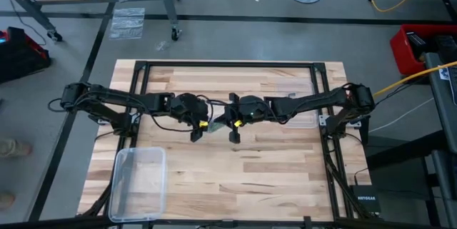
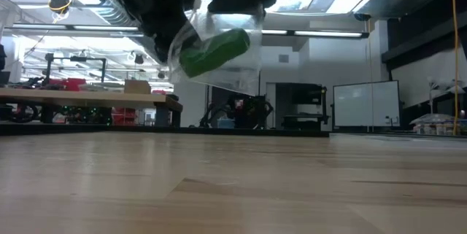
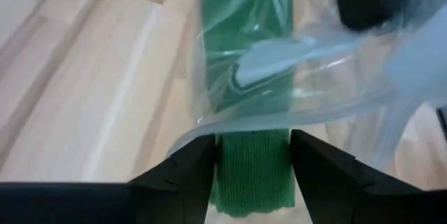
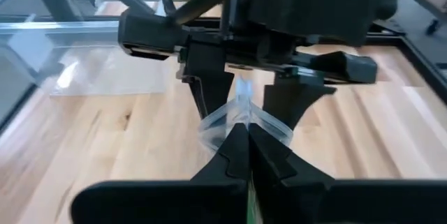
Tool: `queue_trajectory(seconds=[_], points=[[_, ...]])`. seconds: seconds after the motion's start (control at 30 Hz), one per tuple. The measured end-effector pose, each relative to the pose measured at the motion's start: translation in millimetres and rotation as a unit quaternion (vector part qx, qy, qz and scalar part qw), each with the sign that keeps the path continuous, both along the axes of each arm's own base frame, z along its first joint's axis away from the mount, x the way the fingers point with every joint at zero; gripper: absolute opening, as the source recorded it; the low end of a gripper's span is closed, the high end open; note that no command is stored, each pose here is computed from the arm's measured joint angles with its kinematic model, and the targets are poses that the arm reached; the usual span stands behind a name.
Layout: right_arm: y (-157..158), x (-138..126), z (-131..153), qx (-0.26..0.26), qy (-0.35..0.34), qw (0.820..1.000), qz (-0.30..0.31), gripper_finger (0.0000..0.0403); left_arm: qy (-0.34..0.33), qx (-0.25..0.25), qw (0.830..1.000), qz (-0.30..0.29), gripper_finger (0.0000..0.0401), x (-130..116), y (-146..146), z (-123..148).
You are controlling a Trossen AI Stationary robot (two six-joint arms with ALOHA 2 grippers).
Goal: Roll bandage
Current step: Put the bandage into the zip bag
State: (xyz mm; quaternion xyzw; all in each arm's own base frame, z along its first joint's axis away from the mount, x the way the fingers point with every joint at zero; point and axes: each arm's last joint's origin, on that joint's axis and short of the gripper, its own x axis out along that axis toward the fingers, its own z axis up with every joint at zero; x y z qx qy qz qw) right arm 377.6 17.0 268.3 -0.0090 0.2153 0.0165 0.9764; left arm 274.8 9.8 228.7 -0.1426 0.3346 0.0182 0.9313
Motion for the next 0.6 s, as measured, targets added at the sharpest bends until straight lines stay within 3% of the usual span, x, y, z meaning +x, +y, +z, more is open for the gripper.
queue_trajectory(seconds=[0.2, 0.43, 0.6], points=[[-1, -2, 0, -0.006, 0.008, 1.000, -0.019, 0.0001, -0.026, 0.004, 1.000, 0.014, 0.0175, 3, 9, 4], [-4, -9, 1, -0.024, 0.036, 0.998, -0.053, 0.0000, -0.078, 0.042, 0.996, 0.016, 0.0176, 7, 21, 12], [-6, -21, 13, -0.040, 0.044, 0.995, -0.082, 0.0000, -0.074, 0.051, 0.996, 0.023, 0.0172, 6, 28, 12]])
